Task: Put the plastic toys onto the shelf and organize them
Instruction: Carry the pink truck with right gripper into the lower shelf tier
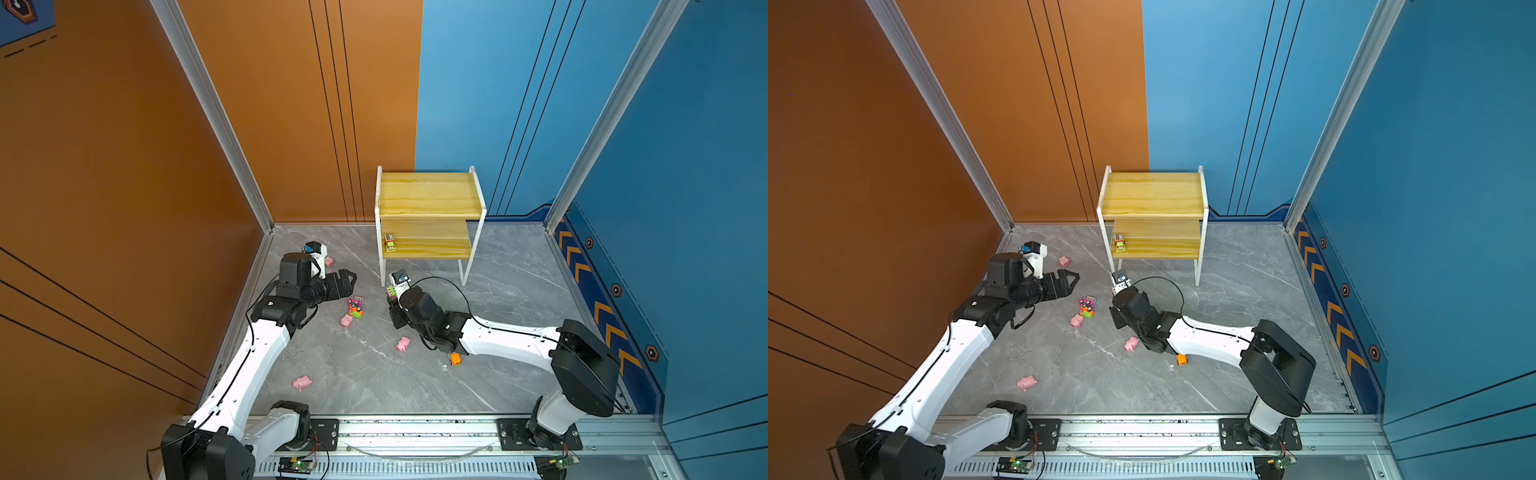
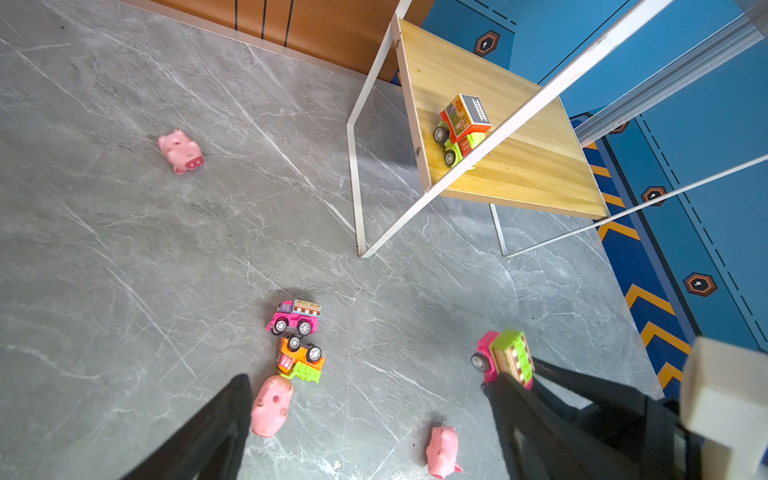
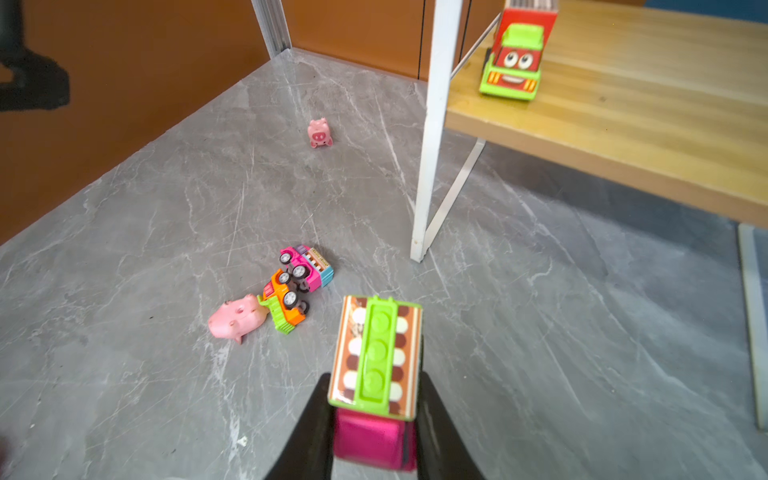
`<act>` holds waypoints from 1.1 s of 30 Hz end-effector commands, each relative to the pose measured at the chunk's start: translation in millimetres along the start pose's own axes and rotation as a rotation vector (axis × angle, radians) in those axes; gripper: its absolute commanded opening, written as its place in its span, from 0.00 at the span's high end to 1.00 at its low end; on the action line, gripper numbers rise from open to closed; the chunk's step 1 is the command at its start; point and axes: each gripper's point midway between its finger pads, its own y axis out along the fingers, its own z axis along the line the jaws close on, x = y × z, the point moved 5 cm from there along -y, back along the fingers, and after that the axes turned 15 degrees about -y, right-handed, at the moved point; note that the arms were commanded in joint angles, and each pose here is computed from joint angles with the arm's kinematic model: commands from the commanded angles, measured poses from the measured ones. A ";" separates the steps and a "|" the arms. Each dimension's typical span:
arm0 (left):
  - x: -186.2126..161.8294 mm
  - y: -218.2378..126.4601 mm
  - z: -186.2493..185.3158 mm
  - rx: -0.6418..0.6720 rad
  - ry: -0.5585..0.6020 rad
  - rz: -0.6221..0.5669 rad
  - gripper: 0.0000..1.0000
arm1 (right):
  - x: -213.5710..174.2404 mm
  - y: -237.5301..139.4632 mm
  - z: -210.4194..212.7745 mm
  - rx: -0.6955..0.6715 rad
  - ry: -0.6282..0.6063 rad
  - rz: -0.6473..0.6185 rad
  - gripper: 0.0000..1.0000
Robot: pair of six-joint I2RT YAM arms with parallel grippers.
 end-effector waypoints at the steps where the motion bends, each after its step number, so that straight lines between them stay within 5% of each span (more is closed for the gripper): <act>1: 0.2 -2.0 -1.2 -0.026 -0.008 -0.007 0.09 | 22.4 -4.0 -20.4 -0.039 -0.020 -0.034 0.77; 13: -2.0 1.7 -1.1 -0.030 -0.014 0.009 0.10 | 54.7 13.0 -74.8 -0.201 0.033 -0.153 0.74; 33: -10.1 4.7 -6.8 -0.043 0.023 0.033 0.09 | 66.4 51.6 -102.5 -0.311 0.088 -0.272 0.74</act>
